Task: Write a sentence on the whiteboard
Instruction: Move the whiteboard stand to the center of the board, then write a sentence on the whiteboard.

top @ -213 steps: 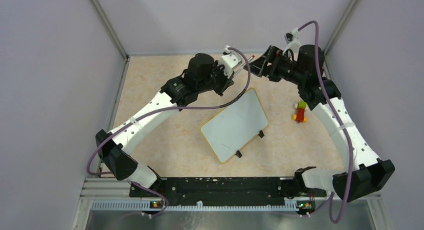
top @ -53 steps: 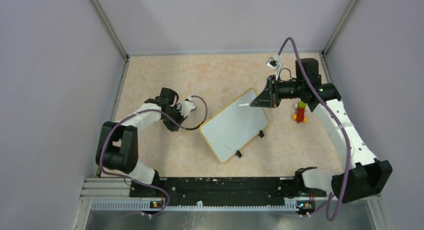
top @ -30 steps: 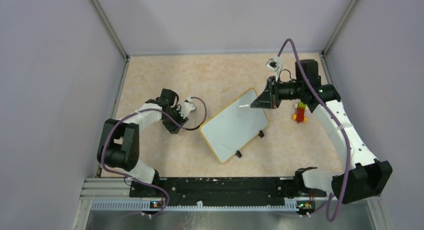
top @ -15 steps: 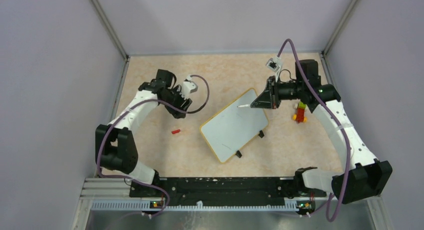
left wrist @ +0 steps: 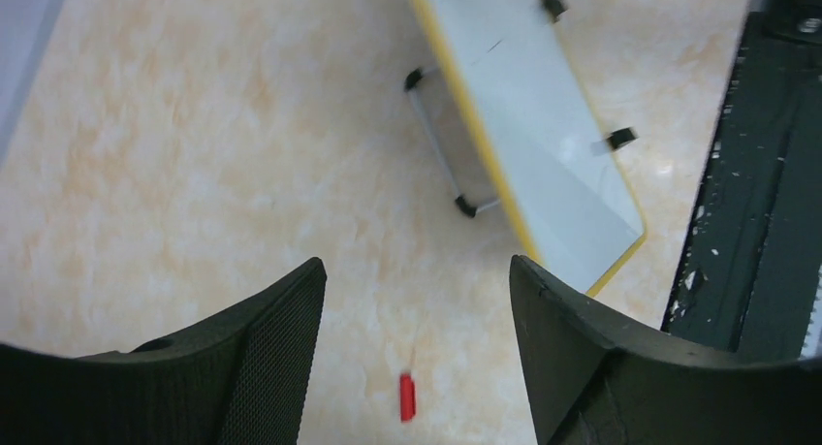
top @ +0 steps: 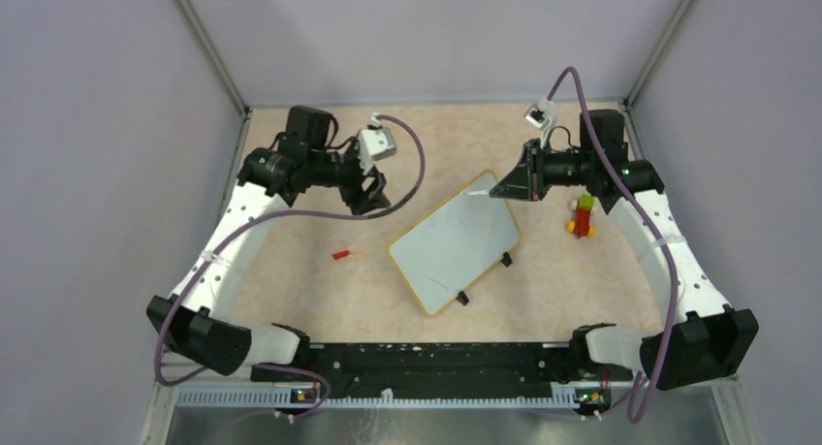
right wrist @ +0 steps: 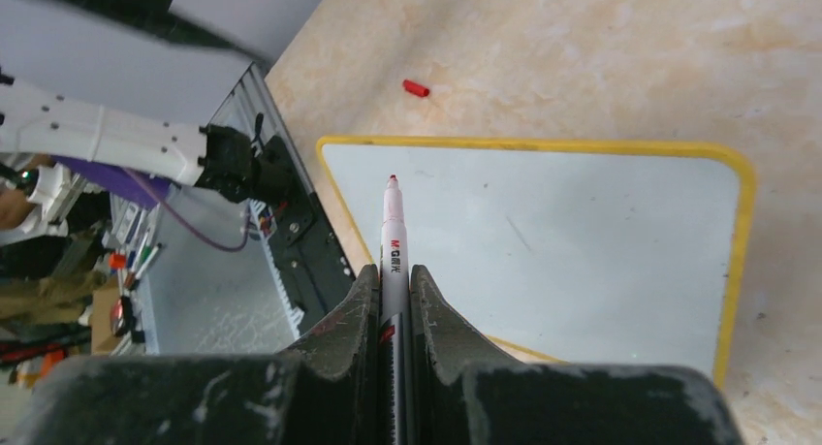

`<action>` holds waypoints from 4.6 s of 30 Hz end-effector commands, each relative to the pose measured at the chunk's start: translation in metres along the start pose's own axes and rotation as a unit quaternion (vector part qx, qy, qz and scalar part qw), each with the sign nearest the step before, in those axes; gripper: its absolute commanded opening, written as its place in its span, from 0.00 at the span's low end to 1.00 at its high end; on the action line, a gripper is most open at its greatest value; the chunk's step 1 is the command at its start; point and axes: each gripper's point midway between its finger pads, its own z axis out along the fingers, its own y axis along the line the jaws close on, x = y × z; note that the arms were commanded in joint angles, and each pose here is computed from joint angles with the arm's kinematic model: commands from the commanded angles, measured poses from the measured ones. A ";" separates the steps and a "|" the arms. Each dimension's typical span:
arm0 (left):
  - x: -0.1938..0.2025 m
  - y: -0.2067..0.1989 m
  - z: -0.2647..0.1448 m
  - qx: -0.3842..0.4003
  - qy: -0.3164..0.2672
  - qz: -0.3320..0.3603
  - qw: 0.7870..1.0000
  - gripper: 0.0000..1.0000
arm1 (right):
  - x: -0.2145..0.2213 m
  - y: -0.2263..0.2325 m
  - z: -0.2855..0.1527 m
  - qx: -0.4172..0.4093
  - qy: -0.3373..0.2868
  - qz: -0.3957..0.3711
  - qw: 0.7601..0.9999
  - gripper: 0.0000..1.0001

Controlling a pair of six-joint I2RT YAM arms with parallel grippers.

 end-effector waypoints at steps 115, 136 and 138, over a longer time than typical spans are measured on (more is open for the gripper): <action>0.043 -0.007 0.075 0.207 -0.040 -0.254 0.944 0.28 | 0.007 0.065 0.099 0.011 0.073 -0.319 0.945 0.00; 0.010 0.002 0.074 0.201 -0.044 -0.235 0.950 0.62 | 0.022 0.090 0.132 -0.002 0.090 -0.356 0.930 0.00; 0.006 0.018 0.058 0.166 -0.060 -0.234 0.956 0.93 | 0.023 0.094 0.133 -0.010 0.090 -0.357 0.930 0.00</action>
